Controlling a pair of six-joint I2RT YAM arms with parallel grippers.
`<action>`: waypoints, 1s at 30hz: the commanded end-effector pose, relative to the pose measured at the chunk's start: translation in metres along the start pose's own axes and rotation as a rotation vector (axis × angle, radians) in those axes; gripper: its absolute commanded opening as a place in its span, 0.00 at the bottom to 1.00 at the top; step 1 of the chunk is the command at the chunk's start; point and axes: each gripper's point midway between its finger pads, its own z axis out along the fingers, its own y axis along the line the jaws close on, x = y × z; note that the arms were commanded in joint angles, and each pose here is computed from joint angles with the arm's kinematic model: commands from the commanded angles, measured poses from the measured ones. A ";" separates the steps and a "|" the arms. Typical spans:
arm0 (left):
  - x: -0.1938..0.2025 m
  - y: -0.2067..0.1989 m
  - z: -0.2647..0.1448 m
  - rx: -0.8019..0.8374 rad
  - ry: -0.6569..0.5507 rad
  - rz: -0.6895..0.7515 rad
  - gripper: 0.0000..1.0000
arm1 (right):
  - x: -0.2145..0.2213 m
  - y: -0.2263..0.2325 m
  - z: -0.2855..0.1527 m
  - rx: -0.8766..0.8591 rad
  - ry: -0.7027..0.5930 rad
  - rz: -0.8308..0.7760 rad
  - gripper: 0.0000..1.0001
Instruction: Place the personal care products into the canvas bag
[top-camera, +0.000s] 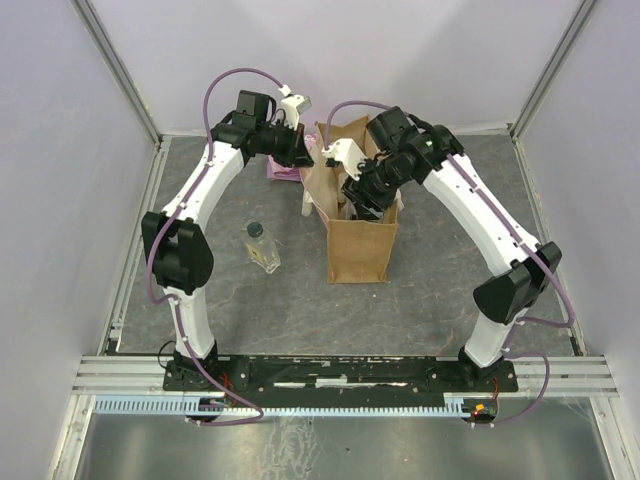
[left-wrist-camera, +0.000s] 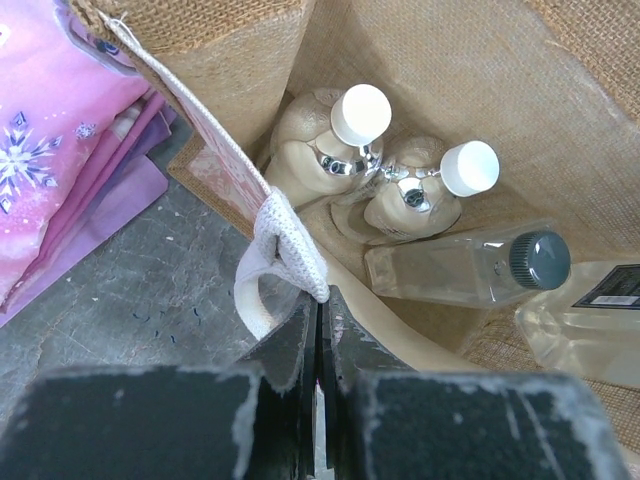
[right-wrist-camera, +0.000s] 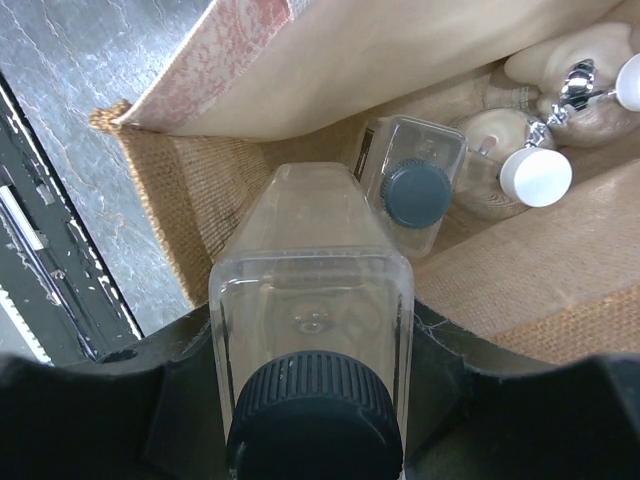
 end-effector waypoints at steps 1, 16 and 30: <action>-0.020 0.009 -0.001 -0.028 -0.054 0.038 0.03 | -0.024 -0.011 -0.006 0.050 -0.101 -0.053 0.00; -0.022 0.010 0.001 -0.029 -0.057 0.043 0.03 | -0.008 -0.032 0.049 0.073 -0.059 -0.009 0.00; -0.024 0.012 -0.001 -0.038 -0.055 0.043 0.03 | 0.008 -0.057 0.092 0.140 -0.033 -0.012 0.00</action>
